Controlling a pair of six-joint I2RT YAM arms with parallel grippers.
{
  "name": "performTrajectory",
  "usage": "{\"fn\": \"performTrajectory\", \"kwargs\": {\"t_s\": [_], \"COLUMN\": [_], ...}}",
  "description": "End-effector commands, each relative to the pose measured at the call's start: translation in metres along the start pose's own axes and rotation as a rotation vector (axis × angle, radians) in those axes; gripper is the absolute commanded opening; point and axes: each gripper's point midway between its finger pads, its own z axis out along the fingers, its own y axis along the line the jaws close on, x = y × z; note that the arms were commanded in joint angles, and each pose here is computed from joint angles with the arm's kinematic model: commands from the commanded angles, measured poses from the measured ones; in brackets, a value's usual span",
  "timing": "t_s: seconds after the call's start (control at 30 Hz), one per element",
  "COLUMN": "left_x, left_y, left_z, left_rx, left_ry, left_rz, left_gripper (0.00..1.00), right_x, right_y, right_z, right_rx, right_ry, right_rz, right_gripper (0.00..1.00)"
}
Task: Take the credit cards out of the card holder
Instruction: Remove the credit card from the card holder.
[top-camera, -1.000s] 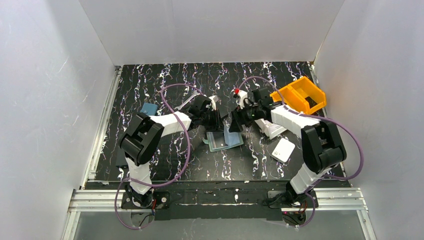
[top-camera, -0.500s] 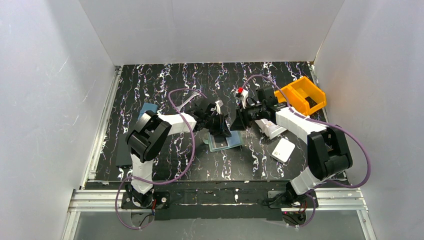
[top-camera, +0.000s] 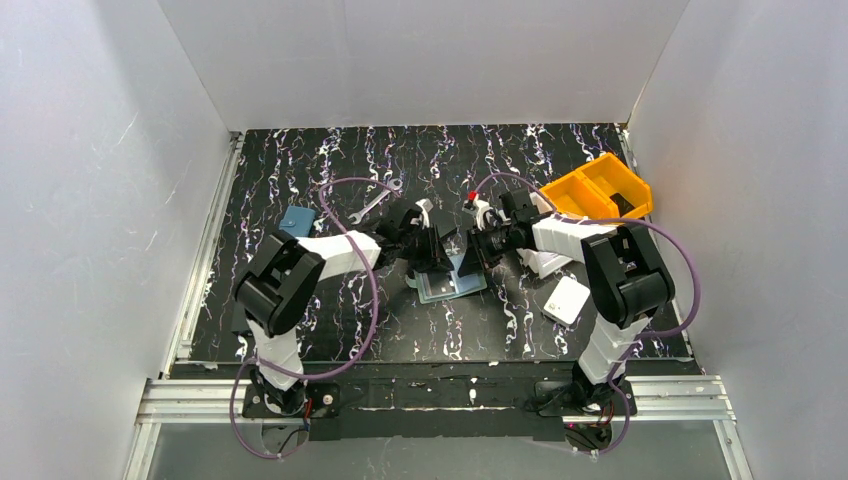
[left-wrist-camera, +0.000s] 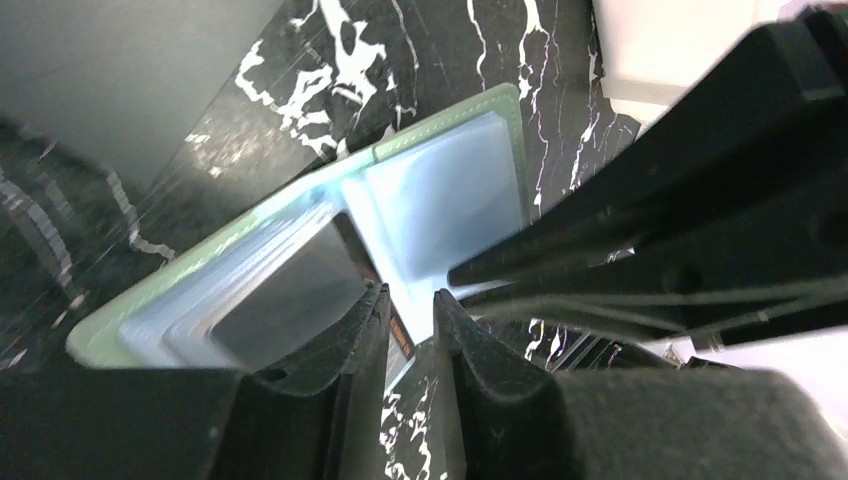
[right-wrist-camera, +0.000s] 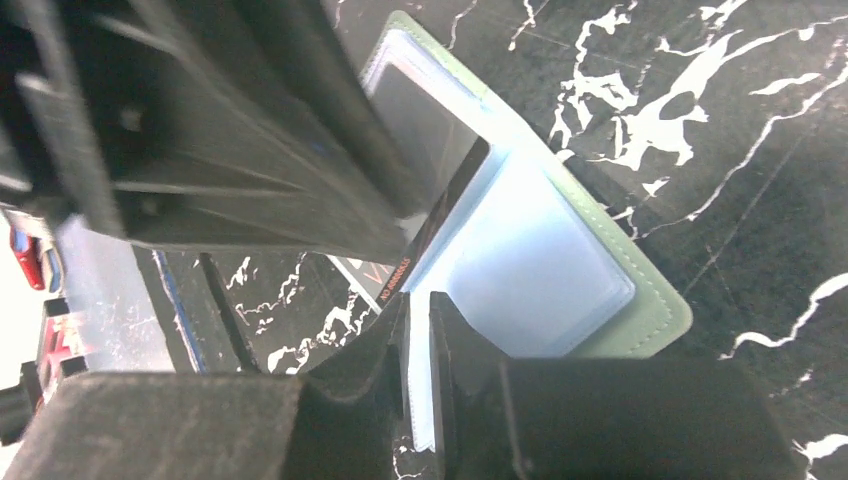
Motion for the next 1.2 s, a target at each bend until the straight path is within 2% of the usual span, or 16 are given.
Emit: {"fn": "performTrajectory", "kwargs": {"t_s": [0.0,0.13,0.4,0.77,1.17], "left_x": [-0.017,-0.012,0.012,0.021,0.035], "left_y": [-0.007,-0.006,0.018,0.032,0.057], "left_z": [-0.035,-0.053,-0.060,-0.046,-0.031], "left_rx": [0.003,0.005,-0.043,-0.067,-0.129], "left_ry": [-0.111,-0.142,-0.131,-0.086,-0.031], "left_rz": [0.019,0.027,-0.017,-0.045,-0.051], "left_gripper": [0.23,0.29,0.28,0.25,0.11], "right_x": [-0.005,0.001,0.004,0.012,0.016], "right_y": [-0.013,-0.010,-0.001,-0.006,-0.014], "right_z": [0.003,0.011,0.020,0.028,0.031], "right_rx": [0.068,0.031,-0.030,-0.049,-0.044], "right_ry": [-0.020,0.008,0.019,0.036,0.031], "right_rz": [-0.005,0.009,0.062,0.136,0.223], "right_gripper": [0.22,0.28,0.40,0.44,0.44]}}
